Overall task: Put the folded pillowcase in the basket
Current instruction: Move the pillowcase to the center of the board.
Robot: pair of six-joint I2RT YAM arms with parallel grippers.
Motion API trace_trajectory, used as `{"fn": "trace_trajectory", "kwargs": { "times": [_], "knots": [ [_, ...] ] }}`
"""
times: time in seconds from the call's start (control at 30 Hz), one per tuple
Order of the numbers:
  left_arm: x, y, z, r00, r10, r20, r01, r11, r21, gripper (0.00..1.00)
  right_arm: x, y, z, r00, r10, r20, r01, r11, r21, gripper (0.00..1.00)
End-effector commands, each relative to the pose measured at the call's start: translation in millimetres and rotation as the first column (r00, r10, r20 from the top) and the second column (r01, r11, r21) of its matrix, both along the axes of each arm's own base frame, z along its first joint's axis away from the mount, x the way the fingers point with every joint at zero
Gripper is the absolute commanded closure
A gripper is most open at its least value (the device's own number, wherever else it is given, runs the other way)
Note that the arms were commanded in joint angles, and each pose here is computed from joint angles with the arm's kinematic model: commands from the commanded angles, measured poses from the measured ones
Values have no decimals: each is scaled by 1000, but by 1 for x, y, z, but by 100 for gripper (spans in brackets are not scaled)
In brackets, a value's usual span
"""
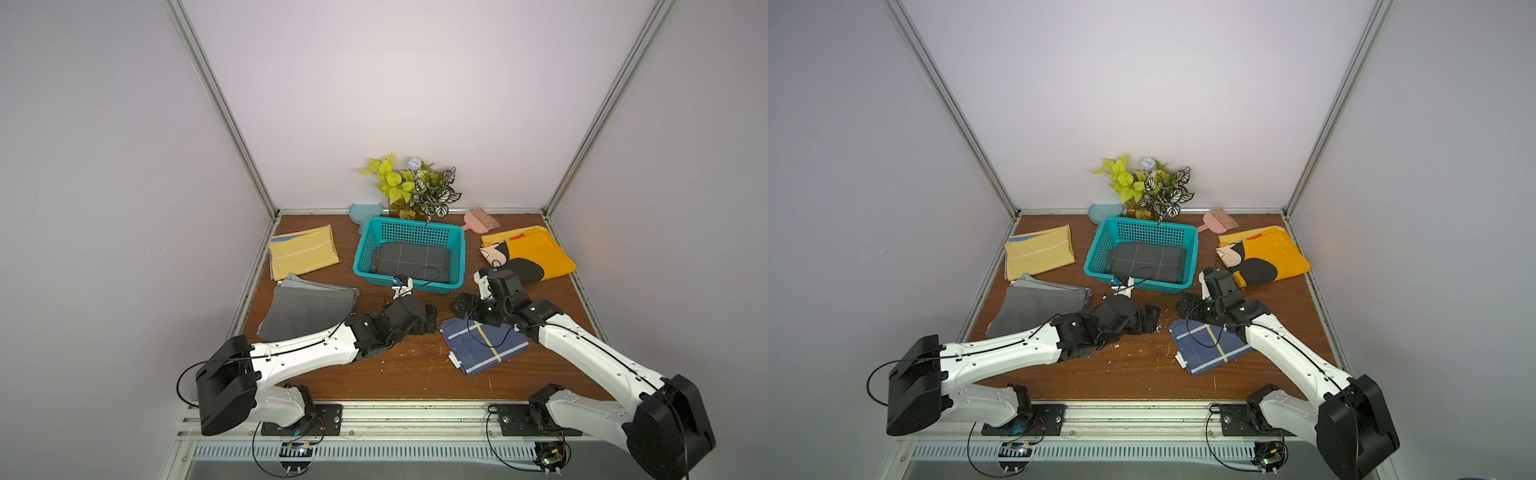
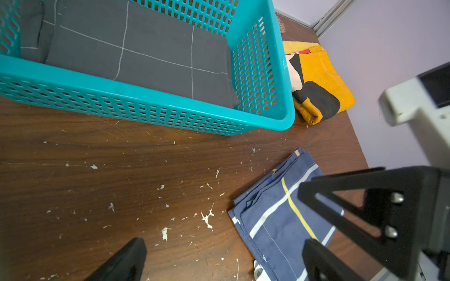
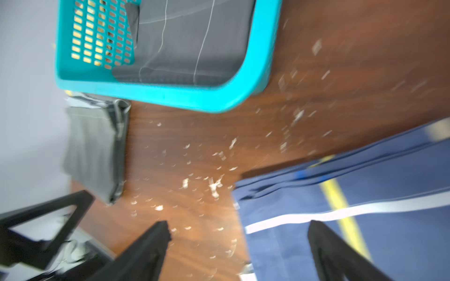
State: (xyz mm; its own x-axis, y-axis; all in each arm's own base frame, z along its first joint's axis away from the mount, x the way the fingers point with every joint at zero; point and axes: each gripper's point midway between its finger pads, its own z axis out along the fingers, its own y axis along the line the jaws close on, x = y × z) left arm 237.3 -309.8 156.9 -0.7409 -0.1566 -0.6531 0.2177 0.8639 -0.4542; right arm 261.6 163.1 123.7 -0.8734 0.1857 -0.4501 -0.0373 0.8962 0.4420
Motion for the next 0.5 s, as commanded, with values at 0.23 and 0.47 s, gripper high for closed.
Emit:
{"fn": "trace_trajectory", "kwargs": {
  "times": [0.23,0.47],
  "knots": [
    [-6,7,-5,1000,11,-5,-11,1000,7,1,-49,-55,-74,981,-73,-182,28,970,-243,100],
    [-8,14,-9,999,31,-14,-31,999,17,1,-66,-32,-102,956,-8,-293,-43,985,-165,99]
  ]
}}
